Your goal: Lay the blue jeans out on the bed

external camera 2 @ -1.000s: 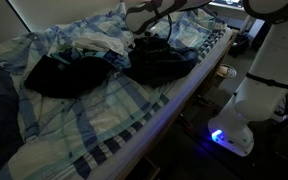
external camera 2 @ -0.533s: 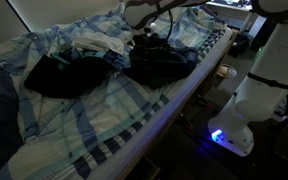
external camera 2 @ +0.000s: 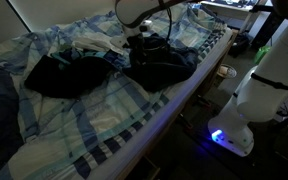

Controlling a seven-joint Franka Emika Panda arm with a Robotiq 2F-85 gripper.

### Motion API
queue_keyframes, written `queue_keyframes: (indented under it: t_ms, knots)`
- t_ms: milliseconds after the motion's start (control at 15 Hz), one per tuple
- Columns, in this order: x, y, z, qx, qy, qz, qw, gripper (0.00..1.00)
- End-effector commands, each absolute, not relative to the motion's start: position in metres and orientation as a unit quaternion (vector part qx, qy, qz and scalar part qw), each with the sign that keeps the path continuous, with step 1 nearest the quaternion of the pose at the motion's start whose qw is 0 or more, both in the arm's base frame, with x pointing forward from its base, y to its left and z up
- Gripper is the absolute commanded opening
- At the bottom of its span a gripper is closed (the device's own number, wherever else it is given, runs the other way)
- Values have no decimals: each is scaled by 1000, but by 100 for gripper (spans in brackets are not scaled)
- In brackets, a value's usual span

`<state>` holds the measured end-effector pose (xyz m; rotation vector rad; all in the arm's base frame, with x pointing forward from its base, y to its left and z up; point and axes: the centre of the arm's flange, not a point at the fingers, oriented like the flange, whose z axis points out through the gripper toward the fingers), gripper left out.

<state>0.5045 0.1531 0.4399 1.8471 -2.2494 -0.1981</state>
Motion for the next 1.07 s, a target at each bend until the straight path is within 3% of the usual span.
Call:
queue_keyframes:
  t_ms: [0,1000]
  knots:
    - [477,177,463,660,-738,-66,121,5]
    - [401,253,463,776,-599,-55,188,5]
